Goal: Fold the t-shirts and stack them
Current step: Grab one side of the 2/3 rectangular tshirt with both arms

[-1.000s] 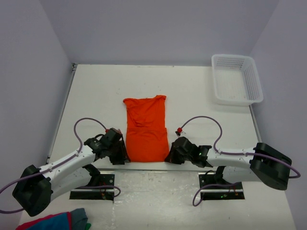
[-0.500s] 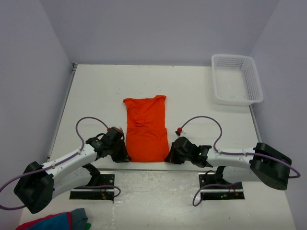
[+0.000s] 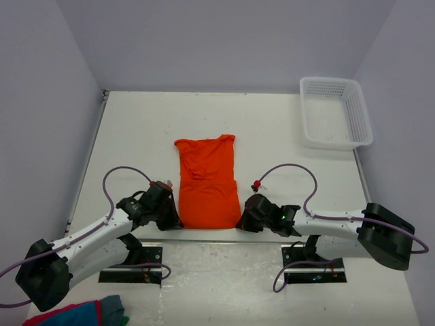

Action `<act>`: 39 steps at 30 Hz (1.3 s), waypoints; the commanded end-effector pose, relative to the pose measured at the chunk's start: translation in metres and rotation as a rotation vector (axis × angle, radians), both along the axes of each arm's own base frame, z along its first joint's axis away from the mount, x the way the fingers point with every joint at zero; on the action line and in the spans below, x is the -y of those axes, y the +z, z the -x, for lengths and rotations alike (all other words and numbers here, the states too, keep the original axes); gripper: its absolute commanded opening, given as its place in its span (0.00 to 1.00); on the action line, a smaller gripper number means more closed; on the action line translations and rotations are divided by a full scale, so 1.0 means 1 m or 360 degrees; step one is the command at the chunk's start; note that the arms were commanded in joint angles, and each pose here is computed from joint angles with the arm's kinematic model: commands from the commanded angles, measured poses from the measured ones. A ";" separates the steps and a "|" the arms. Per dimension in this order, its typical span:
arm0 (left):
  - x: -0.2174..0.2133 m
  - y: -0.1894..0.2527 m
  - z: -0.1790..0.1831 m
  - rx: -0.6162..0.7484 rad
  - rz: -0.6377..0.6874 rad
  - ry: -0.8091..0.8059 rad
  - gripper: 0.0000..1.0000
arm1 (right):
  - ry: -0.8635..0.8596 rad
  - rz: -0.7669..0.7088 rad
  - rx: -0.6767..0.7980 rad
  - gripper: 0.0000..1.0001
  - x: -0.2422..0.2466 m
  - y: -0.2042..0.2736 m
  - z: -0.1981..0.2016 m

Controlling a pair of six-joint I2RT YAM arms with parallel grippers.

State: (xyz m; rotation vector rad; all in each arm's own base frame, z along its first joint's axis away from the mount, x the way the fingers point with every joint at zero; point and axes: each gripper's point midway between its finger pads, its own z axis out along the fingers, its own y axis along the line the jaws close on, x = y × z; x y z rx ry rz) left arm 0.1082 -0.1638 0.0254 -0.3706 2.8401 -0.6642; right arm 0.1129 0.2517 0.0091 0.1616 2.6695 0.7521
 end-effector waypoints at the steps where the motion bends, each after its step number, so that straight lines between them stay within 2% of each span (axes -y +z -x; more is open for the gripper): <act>1: -0.005 0.008 0.000 0.0001 -0.0047 0.0028 0.00 | -0.0139 0.0395 -0.0040 0.00 0.056 -0.031 0.005; 13: -0.010 0.008 0.003 -0.0025 -0.0081 0.0049 0.00 | -0.0213 0.0398 -0.0036 0.00 0.063 -0.029 0.008; 19: -0.004 0.018 -0.002 0.0032 -0.0045 0.0008 0.00 | -0.0046 0.0323 0.0057 0.00 0.046 -0.014 0.007; 22: 0.001 0.029 -0.009 0.0101 -0.0001 -0.0009 0.00 | 0.0057 0.0315 0.0130 0.00 0.035 0.002 0.003; 28: 0.010 0.058 -0.028 0.0257 0.0065 -0.0002 0.00 | 0.0178 0.0286 0.0342 0.00 0.005 0.072 -0.023; 34: 0.028 0.065 -0.033 0.0286 0.0170 -0.0108 0.00 | 0.0263 0.0310 0.0369 0.00 -0.011 0.090 -0.030; 36: 0.023 0.051 -0.028 0.0216 0.0083 -0.0120 0.00 | 0.0280 0.0296 0.0339 0.00 -0.013 0.084 -0.026; 37: 0.023 0.045 -0.025 0.0184 0.0077 -0.0118 0.04 | 0.0282 0.0303 0.0329 0.00 -0.013 0.079 -0.025; 38: 0.021 0.034 -0.018 0.0143 0.0073 -0.0126 0.17 | 0.0280 0.0296 0.0316 0.00 -0.013 0.076 -0.024; 39: 0.023 0.030 -0.013 0.0107 0.0094 -0.0133 0.21 | 0.0284 0.0289 0.0304 0.00 -0.014 0.074 -0.022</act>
